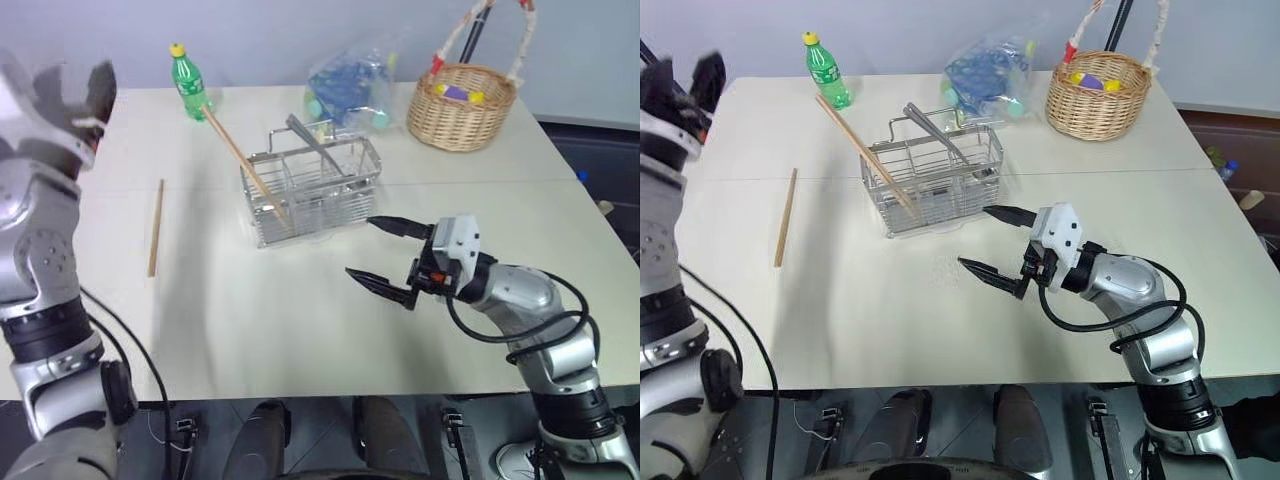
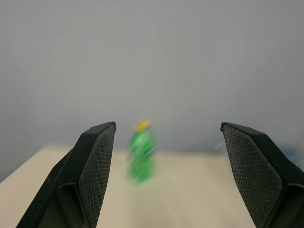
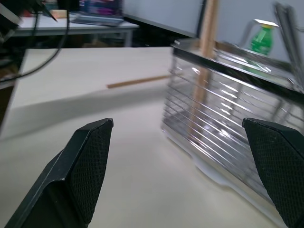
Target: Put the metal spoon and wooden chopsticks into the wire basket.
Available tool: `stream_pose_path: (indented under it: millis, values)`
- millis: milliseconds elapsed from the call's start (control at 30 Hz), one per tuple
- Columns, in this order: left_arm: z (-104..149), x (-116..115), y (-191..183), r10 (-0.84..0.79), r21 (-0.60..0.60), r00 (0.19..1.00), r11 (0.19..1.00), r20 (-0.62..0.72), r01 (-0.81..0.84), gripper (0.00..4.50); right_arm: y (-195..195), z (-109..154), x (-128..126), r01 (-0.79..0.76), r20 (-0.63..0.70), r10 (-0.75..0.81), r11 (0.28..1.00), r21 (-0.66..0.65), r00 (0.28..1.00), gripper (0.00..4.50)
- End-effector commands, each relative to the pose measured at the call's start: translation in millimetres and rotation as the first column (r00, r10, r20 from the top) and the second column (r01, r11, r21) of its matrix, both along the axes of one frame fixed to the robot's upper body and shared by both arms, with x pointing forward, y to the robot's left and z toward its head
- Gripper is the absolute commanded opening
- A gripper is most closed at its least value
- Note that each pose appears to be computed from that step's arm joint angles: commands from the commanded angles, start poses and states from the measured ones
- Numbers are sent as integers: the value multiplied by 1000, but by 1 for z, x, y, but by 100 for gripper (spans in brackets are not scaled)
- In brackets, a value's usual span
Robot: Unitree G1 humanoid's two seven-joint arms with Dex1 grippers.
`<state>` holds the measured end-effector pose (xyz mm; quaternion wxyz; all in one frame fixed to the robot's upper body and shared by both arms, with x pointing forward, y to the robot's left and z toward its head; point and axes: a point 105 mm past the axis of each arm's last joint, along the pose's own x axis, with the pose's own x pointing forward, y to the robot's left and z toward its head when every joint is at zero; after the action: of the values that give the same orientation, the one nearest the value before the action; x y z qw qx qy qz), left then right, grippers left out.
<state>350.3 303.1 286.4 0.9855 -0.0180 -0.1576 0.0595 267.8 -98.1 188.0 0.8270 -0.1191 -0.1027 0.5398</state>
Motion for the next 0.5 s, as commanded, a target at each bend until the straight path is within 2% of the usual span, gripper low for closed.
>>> stream_pose_path:
  millis: [33,100,167,300,500]
  values:
    - [-17,-10,20,145,71,982,988,-121,-138,371,7,18,-9,-64,49,64,998,6,997,450]
    - [-48,-12,33,218,31,939,975,-264,-218,371,8,20,-8,-70,48,70,998,7,996,450]
    - [-73,-15,42,276,54,881,959,-383,-277,371,8,21,-8,-72,44,72,997,8,996,450]
    - [-87,-10,38,268,111,854,963,-446,-244,371,9,20,-7,-69,33,69,998,7,997,450]
    - [-100,10,29,261,174,828,964,-496,-199,371,10,24,-7,-54,35,54,998,16,998,450]
